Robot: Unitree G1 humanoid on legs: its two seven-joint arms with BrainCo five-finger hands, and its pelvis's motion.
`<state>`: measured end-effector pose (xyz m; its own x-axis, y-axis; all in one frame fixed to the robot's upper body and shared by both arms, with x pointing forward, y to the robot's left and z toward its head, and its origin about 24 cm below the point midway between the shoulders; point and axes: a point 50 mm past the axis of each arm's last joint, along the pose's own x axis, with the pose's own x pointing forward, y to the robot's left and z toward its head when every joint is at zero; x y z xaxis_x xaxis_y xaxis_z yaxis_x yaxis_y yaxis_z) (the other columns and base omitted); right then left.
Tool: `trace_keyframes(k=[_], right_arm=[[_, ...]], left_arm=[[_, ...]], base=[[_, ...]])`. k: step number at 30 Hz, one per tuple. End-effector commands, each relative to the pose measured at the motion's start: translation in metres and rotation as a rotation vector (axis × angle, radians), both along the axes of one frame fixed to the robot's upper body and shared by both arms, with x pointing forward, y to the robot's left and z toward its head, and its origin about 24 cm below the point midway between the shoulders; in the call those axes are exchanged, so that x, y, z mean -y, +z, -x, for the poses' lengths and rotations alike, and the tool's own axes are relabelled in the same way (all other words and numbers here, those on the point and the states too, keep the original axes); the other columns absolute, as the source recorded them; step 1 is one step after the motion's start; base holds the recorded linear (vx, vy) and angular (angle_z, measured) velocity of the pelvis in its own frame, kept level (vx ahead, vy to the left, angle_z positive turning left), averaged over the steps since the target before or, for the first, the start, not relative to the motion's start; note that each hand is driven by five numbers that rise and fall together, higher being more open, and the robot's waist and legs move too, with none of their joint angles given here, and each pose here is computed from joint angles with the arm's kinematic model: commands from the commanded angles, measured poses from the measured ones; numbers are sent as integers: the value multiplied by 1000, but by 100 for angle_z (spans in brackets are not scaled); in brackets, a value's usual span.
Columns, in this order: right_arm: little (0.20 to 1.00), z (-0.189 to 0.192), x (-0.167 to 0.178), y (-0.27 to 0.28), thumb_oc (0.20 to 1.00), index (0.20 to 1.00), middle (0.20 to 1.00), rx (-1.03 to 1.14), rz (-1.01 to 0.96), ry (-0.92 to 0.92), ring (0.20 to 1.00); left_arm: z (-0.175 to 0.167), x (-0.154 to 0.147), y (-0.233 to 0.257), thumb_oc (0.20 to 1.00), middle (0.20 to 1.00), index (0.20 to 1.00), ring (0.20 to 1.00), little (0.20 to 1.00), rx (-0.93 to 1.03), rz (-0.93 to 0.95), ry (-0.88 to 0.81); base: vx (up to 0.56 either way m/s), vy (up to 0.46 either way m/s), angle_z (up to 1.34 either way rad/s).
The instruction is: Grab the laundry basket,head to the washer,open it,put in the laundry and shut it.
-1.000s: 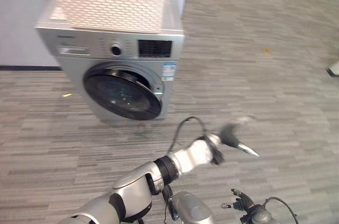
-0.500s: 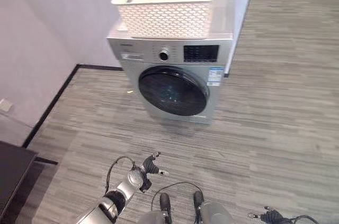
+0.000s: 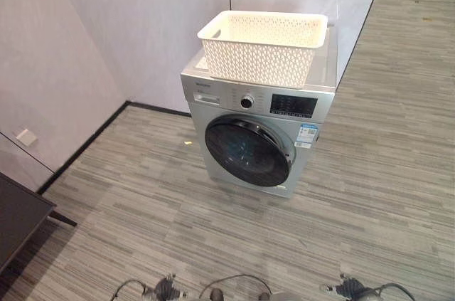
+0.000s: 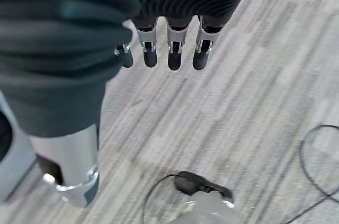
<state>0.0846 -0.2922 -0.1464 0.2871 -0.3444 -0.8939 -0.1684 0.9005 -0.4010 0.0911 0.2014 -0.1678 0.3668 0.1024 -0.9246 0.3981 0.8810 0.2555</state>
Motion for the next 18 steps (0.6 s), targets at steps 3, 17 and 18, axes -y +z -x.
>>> trace_keyframes(k=[3, 17, 18], right_arm=[[1000, -10, 5, 4, 1000, 1000, 1000, 8, 29, 32, 1000], [1000, -110, -34, 56, 1000, 1000, 1000, 497, -35, 365, 1000], [1000, -114, -36, 57, 1000, 1000, 1000, 506, -32, 376, 1000]], left_arm=[[-4, 2, 0, 1000, 1000, 1000, 1000, 1000, -1, 8, -36], [-1, -35, 9, 1000, 1000, 1000, 1000, 1000, 54, -84, 30], [-1, -36, 9, 1000, 1000, 1000, 1000, 1000, 51, -86, 38]], base=[[74, 186, -9], [66, 43, 5], [197, -121, -4]])
